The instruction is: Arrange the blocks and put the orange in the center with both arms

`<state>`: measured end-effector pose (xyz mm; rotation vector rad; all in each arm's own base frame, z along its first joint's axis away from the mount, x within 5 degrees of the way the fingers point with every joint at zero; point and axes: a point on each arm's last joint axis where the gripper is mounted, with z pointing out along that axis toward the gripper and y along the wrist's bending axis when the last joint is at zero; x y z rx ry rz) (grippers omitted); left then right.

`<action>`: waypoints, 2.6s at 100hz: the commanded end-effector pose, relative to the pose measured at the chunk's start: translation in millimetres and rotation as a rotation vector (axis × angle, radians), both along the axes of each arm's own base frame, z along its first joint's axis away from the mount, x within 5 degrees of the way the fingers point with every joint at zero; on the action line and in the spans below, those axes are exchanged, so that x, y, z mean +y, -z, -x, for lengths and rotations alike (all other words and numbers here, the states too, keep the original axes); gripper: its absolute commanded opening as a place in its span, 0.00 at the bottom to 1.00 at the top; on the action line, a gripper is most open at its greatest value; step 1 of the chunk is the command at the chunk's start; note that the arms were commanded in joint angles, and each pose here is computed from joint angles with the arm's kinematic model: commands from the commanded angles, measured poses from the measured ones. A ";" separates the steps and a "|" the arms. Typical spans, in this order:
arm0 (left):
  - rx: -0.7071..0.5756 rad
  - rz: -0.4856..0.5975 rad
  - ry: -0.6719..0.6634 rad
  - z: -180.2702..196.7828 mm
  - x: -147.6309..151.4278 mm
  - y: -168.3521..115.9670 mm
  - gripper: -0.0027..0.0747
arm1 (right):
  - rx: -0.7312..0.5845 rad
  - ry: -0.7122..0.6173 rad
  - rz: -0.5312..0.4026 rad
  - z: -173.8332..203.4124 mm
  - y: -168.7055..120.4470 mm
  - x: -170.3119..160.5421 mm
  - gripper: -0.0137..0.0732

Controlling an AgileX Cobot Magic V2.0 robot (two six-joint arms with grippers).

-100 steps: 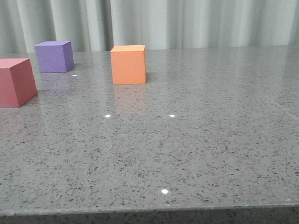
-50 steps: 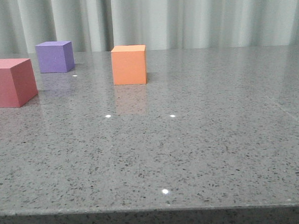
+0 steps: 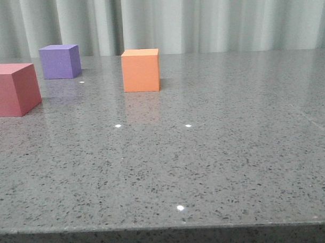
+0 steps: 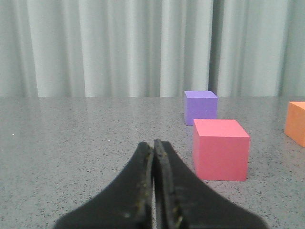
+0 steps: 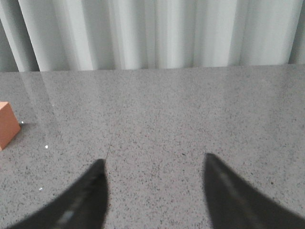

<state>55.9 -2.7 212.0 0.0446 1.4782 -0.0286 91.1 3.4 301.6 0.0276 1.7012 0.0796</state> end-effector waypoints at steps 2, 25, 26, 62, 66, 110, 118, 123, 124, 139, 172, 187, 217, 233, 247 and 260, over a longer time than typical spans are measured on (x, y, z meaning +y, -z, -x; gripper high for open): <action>-0.062 0.007 0.000 1.3 -0.1 6.1 0.01 | -0.070 0.003 0.016 -0.1 -12.7 -0.4 0.40; -0.062 0.007 0.000 1.3 -0.1 6.1 0.01 | -0.067 0.003 0.016 -0.1 -12.4 -0.5 0.07; -0.062 0.007 0.000 1.3 -0.1 6.1 0.01 | -0.067 0.003 0.016 -0.1 -12.4 -0.5 0.07; -0.131 0.018 0.005 2.6 -0.3 -0.6 0.01 | -0.067 0.003 0.016 -0.1 -12.4 -0.5 0.08; -0.155 0.019 0.006 3.4 -0.4 -4.5 0.01 | -0.067 0.003 0.016 -0.1 -12.4 -0.5 0.08; -0.050 0.167 0.033 14.4 -0.8 -94.4 0.01 | -0.067 0.003 0.016 -0.1 -12.4 -0.5 0.08; 0.044 0.159 0.036 10.6 -1.9 -111.2 0.01 | -0.067 0.003 0.016 -0.1 -12.4 -0.5 0.08; 0.112 0.148 0.035 7.0 -2.5 -121.1 0.01 | -0.067 0.003 0.016 -0.1 -12.4 -0.5 0.08; 0.123 0.144 0.034 7.3 -2.6 -124.1 0.01 | -0.067 0.003 0.016 -0.1 -12.4 -0.5 0.08; 0.334 0.118 0.026 -15.4 -4.0 -147.8 0.01 | -0.067 0.003 0.016 -0.1 -12.4 -0.5 0.08; 0.573 0.106 0.020 -65.9 -6.9 -166.9 0.01 | -0.067 0.003 0.016 -0.1 -12.4 -0.5 0.08; 0.624 0.104 0.017 -74.9 -7.4 -161.1 0.01 | -0.067 0.003 0.016 -0.1 -12.4 -0.5 0.08; 0.702 0.099 0.015 -78.1 -7.7 -153.8 0.29 | -0.067 0.003 0.016 -0.1 -12.4 -0.5 0.08; 0.720 0.096 0.014 -77.1 -7.6 -152.4 0.82 | -0.067 0.003 0.016 -0.1 -12.4 -0.5 0.08; 0.725 0.095 0.014 -76.9 -7.6 -152.0 0.93 | -0.067 0.003 0.016 -0.1 -12.4 -0.5 0.08; 0.725 0.107 0.026 -76.7 -9.1 -152.3 0.88 | -0.067 0.003 0.016 -0.1 -12.4 -0.5 0.08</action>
